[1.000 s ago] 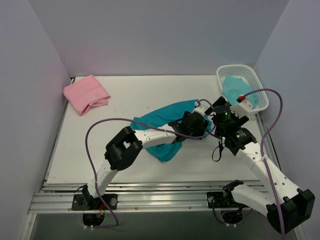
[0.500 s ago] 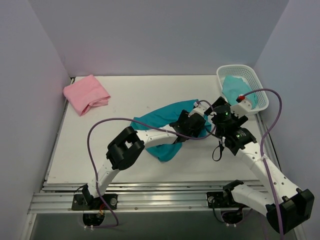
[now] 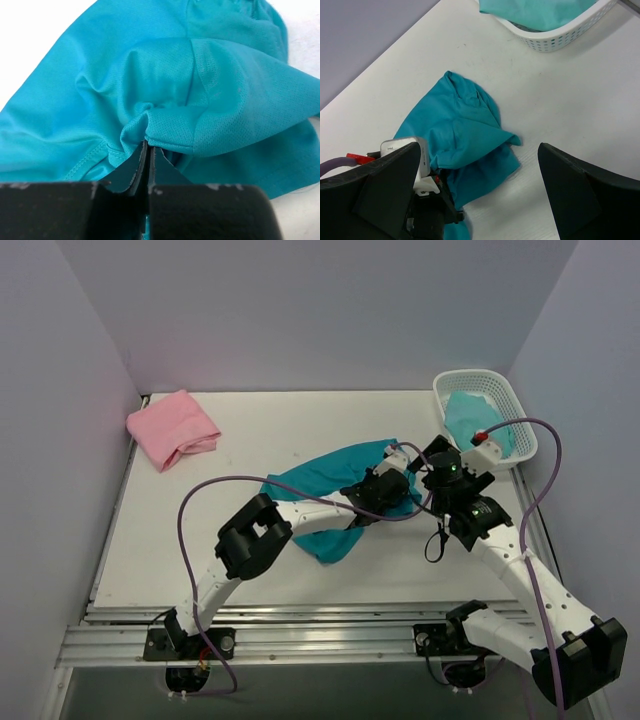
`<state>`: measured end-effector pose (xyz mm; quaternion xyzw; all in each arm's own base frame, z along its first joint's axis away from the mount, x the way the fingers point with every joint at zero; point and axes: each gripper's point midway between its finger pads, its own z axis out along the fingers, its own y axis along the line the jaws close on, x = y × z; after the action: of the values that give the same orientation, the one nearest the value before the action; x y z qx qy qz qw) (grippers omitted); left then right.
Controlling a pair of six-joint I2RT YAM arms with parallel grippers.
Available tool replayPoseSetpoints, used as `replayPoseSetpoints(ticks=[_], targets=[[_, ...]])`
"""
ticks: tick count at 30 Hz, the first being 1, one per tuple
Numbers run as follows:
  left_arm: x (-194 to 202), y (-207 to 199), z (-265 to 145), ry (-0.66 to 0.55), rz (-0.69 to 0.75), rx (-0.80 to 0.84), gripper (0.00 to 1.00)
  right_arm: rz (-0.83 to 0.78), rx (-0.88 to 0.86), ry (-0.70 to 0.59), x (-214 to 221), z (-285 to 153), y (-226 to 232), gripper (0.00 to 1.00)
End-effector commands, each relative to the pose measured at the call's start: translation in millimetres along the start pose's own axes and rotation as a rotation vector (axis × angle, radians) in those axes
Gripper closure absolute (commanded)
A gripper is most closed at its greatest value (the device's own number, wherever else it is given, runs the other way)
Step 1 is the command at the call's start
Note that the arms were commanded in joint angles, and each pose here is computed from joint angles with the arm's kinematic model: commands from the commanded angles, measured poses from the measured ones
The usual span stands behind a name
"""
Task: Fold and stack the t-shirts
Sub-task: Flatten out the tshirt
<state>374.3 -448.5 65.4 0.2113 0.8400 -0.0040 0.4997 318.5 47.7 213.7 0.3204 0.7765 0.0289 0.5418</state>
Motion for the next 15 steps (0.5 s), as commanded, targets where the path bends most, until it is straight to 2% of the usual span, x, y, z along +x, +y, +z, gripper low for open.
replayPoseSetpoints(ticks=[1,5,6,8,9,11,12,15], targets=[[-19,6,-17,-0.049,-0.004,-0.025,0.98,0.009,-0.032,0.001,2,3,8,0.0],[-54,26,-49,-0.097,-0.015,-0.06,0.98,0.007,-0.036,0.009,4,5,8,0.0],[-78,41,-70,-0.135,-0.019,-0.074,0.98,0.003,-0.038,0.013,6,5,9,0.0],[-98,63,-93,-0.17,-0.022,-0.108,0.98,0.002,-0.042,0.017,7,6,10,0.0],[-127,91,-118,-0.223,-0.045,-0.148,0.98,-0.001,-0.045,0.021,8,5,10,0.0],[-146,123,-141,-0.259,-0.064,-0.195,0.98,0.002,-0.058,0.026,8,5,13,0.0],[-166,160,-163,-0.296,-0.114,-0.233,0.98,0.001,-0.06,0.029,9,5,13,0.0],[-180,222,-202,-0.352,-0.208,-0.28,0.98,-0.001,-0.077,0.041,11,4,17,0.0]])
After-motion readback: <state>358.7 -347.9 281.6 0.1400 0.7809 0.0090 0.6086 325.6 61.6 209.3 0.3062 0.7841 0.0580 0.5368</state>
